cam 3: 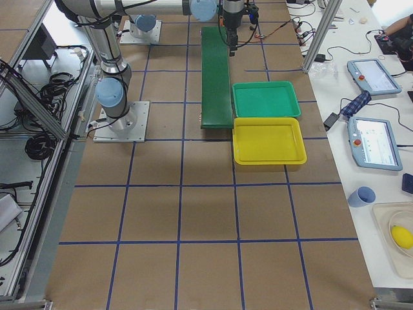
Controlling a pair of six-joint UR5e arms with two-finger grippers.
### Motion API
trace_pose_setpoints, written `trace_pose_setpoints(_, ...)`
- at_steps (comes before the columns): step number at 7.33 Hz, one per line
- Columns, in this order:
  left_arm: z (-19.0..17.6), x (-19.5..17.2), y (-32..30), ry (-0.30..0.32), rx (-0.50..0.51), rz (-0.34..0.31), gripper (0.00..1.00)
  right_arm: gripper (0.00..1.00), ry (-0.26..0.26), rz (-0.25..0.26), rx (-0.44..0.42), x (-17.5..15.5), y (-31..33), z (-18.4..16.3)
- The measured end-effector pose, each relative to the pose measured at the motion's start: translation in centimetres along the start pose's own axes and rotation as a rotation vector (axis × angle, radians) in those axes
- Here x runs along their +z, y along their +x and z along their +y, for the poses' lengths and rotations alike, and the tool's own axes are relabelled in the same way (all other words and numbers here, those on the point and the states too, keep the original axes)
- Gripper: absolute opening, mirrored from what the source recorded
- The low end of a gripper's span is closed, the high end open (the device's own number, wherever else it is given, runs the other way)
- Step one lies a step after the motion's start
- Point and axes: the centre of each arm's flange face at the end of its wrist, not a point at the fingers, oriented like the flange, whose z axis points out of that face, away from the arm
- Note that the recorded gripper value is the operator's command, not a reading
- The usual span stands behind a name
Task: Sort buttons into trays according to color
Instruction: 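Carry the button onto the green conveyor belt and open the left gripper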
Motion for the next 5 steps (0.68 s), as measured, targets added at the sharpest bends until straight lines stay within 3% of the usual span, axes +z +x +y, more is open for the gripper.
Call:
trace_pose_setpoints(1, 0.0, 0.1, 0.0, 0.001, -0.002, 0.001, 0.0, 1.0, 0.001, 0.0, 0.0, 0.0, 0.0, 0.0)
trace_pose_setpoints(3, -0.1, -0.4, -0.1, 0.011, -0.003, -0.004, 0.0, 1.0, 0.001, 0.001, 0.0, 0.0, 0.0, 0.0)
trace_pose_setpoints(5, -0.1, -3.9, 0.4, 0.028, 0.028, -0.029, 0.0, 1.0, 0.001, 0.001, 0.0, 0.0, 0.0, 0.0)
